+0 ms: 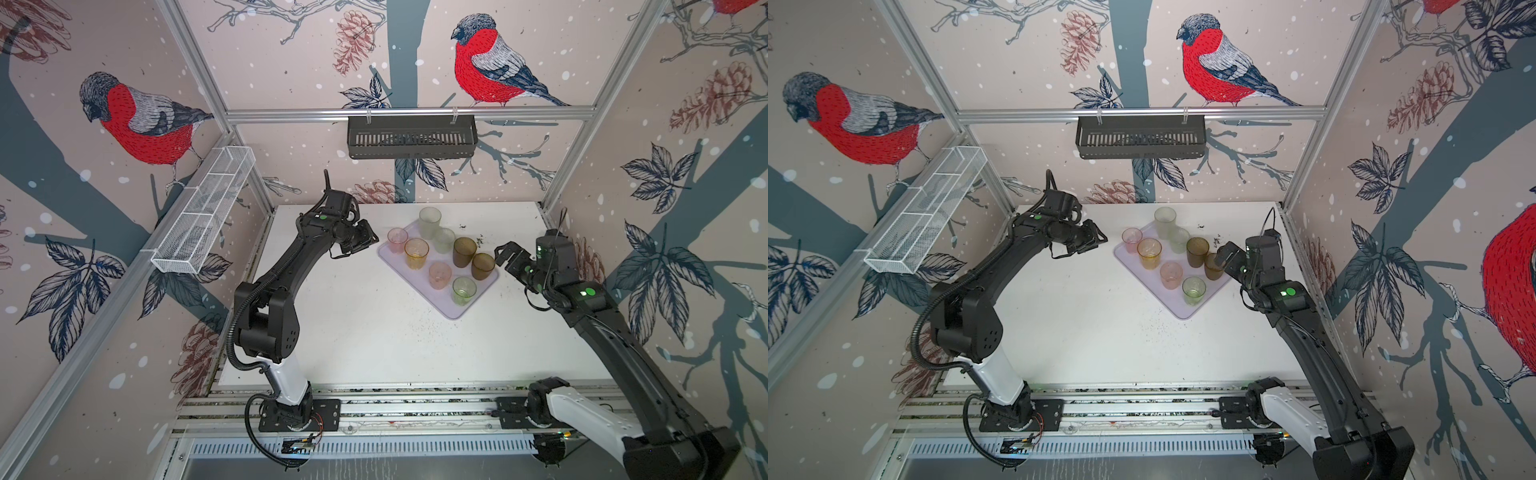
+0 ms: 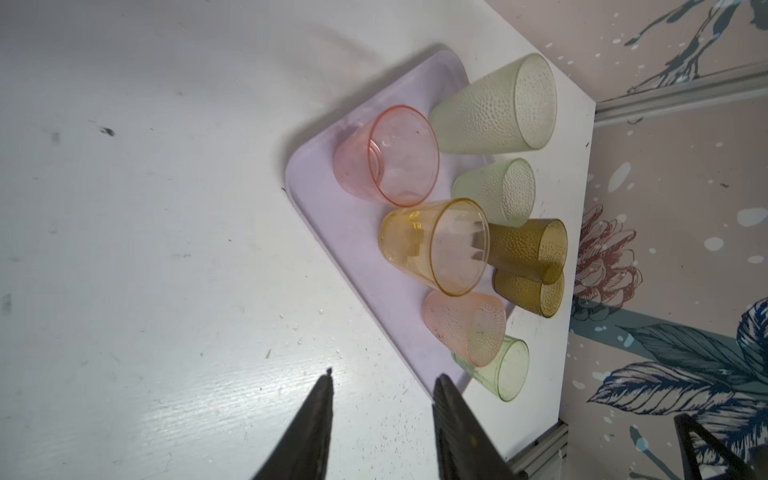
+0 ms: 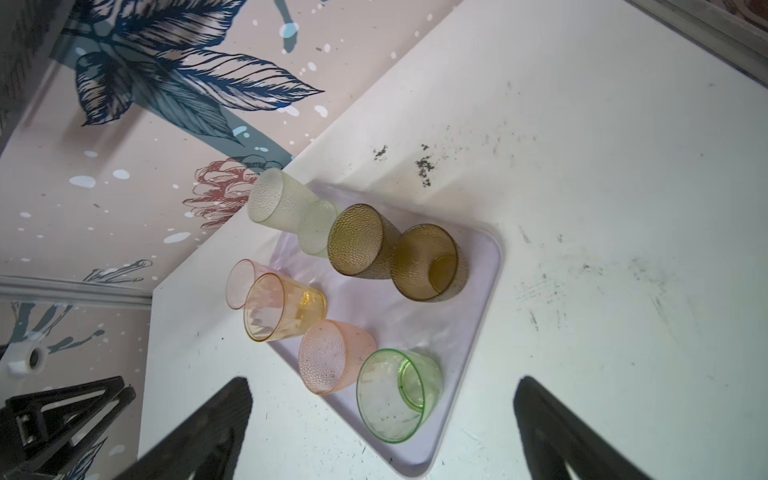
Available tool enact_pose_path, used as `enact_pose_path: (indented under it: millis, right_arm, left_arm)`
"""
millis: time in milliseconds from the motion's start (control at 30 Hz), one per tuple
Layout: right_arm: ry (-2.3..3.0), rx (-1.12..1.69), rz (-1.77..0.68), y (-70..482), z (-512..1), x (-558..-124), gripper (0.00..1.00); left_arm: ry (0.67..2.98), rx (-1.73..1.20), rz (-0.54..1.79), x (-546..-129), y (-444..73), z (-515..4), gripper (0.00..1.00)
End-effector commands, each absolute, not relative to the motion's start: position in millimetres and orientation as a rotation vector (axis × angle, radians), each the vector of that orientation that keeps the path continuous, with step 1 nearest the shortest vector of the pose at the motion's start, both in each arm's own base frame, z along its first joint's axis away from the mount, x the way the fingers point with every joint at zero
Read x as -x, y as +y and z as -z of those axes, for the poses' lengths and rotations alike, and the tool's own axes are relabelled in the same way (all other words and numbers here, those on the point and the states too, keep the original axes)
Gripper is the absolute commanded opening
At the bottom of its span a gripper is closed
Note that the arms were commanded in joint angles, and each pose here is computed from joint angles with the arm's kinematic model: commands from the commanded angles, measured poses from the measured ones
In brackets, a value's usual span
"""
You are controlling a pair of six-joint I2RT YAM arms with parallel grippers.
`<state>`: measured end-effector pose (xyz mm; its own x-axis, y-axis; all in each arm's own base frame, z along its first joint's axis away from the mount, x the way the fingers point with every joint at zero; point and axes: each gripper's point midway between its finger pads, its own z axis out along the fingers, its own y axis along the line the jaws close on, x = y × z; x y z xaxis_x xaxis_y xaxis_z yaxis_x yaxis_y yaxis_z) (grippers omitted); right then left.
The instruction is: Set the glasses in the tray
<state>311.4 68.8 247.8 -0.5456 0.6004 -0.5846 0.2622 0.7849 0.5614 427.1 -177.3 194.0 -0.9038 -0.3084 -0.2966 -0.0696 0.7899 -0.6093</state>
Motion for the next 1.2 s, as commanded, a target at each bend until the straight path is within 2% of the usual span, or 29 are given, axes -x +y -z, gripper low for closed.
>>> enact_pose_path:
  millis: [0, 533, 1167]
  right_arm:
    - [2.138, -0.716, -0.562, 64.4, -247.1, -308.5, 1.0]
    - [2.042, -0.956, -0.646, -5.9, -185.7, -328.8, 1.0]
    - [2.208, -0.988, -0.582, -28.5, -111.0, -342.2, 1.0]
  left_arm:
    - [2.478, 0.236, 0.986, -442.7, -181.4, -206.7, 0.41]
    - [2.533, 0.348, 0.989, -488.7, -164.4, -135.3, 0.41]
    - [2.545, 0.324, 1.007, -516.4, -171.8, -76.4, 0.41]
